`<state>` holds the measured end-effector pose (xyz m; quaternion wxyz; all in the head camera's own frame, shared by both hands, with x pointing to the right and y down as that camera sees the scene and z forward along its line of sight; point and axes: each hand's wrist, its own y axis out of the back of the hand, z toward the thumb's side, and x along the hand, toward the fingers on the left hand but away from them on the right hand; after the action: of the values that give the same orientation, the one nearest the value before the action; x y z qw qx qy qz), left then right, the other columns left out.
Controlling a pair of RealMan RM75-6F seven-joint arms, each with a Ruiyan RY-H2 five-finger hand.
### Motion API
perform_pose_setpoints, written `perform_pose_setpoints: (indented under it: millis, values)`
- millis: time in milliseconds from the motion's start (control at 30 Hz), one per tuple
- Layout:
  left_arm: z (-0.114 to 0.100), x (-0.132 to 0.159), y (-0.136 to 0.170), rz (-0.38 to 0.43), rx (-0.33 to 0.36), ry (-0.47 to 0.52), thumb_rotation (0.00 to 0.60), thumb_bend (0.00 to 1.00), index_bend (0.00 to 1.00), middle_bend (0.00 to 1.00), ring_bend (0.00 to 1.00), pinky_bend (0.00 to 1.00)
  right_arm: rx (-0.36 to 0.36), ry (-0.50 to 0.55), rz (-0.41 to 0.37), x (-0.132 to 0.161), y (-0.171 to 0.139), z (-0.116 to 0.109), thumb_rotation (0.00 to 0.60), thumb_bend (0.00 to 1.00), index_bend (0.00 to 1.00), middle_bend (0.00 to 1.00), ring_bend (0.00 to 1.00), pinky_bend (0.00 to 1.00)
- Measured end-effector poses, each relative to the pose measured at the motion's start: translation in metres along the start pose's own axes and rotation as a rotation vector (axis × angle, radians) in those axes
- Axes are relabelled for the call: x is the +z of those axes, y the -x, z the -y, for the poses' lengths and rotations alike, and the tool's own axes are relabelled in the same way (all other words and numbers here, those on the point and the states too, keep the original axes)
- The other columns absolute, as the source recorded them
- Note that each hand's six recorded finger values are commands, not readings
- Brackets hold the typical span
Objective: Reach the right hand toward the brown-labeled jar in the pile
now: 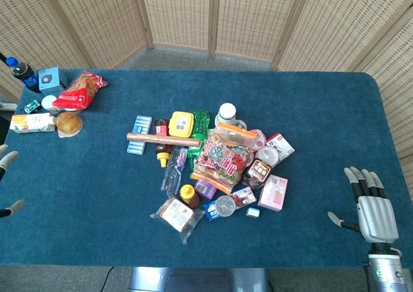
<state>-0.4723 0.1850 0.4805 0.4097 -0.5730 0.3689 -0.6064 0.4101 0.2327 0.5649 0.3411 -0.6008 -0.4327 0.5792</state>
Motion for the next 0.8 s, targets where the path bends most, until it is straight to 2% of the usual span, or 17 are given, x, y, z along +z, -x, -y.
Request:
perform_pose_setpoints:
  millis: [367,567,800]
  values:
    - [-0.004,0.001,0.001,-0.001,0.011,0.005,0.6,0.04,0.13,0.0,0.0,0.0,0.023,0.054,-0.001,0.002,0.001,0.004,0.51,0.0,0.0,0.0,0.0,0.0]
    - [-0.005,0.0,0.001,-0.007,0.015,-0.003,0.6,0.04,0.13,0.0,0.0,0.0,0.102,0.178,-0.003,0.009,0.012,0.019,0.504,0.0,0.0,0.0,0.0,0.0]
    - [-0.007,-0.001,0.001,-0.014,0.022,-0.005,0.6,0.04,0.13,0.0,0.0,0.0,0.174,0.246,-0.044,0.039,0.043,0.045,0.508,0.0,0.0,0.0,0.0,0.0]
